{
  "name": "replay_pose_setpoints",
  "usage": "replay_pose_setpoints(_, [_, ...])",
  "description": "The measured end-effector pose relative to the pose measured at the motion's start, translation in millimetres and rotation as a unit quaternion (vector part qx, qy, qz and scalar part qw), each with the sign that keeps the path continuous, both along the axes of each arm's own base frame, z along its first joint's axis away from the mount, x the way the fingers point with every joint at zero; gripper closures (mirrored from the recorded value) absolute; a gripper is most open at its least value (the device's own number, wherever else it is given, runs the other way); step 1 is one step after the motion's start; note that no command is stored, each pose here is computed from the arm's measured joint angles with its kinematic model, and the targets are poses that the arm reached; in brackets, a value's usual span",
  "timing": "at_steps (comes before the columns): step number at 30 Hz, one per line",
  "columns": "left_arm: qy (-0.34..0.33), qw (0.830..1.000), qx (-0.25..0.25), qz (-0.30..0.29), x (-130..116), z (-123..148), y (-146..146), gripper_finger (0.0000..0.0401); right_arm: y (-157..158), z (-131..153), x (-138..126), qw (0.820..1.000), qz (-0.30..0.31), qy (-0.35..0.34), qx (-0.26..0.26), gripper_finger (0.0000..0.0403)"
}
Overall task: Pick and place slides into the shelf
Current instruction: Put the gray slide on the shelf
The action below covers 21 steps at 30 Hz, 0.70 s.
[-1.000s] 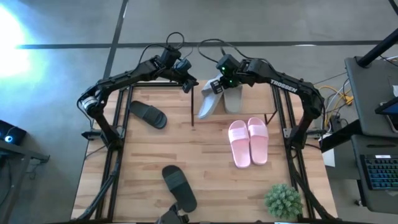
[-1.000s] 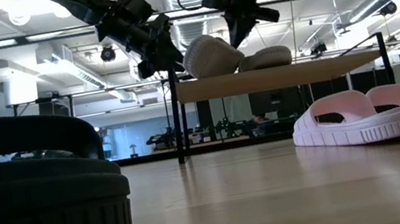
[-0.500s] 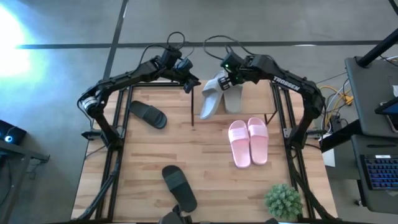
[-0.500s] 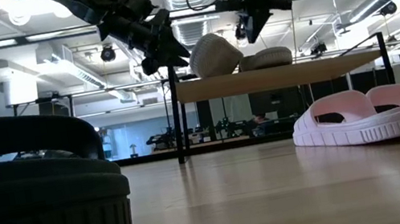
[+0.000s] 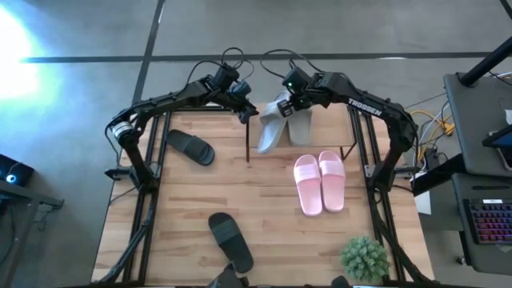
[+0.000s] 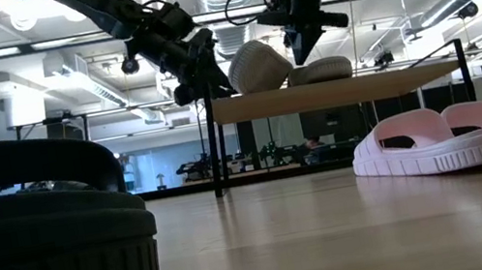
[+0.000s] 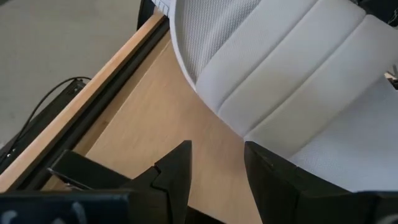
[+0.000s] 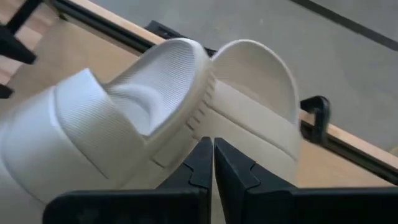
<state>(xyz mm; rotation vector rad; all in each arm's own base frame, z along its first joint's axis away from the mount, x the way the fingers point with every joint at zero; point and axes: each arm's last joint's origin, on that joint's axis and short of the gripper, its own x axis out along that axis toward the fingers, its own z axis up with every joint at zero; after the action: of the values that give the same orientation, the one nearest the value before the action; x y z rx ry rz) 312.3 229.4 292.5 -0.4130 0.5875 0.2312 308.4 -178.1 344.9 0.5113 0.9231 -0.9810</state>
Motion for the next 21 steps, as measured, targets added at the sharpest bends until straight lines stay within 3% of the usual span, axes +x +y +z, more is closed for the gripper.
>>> replay_pose_setpoints(9, [-0.003, 1.000, -0.008, 0.001, 2, 1, -4, 0.0269, -8, -22, 16, 1.000, 0.016, 0.008, 0.026, 0.0395])
replay_pose_setpoints(21, [-0.006, 1.000, -0.006, -0.007, 5, 3, -9, 0.0269, -8, 1, 21, 0.999, 0.031, -0.033, 0.004, 0.0394])
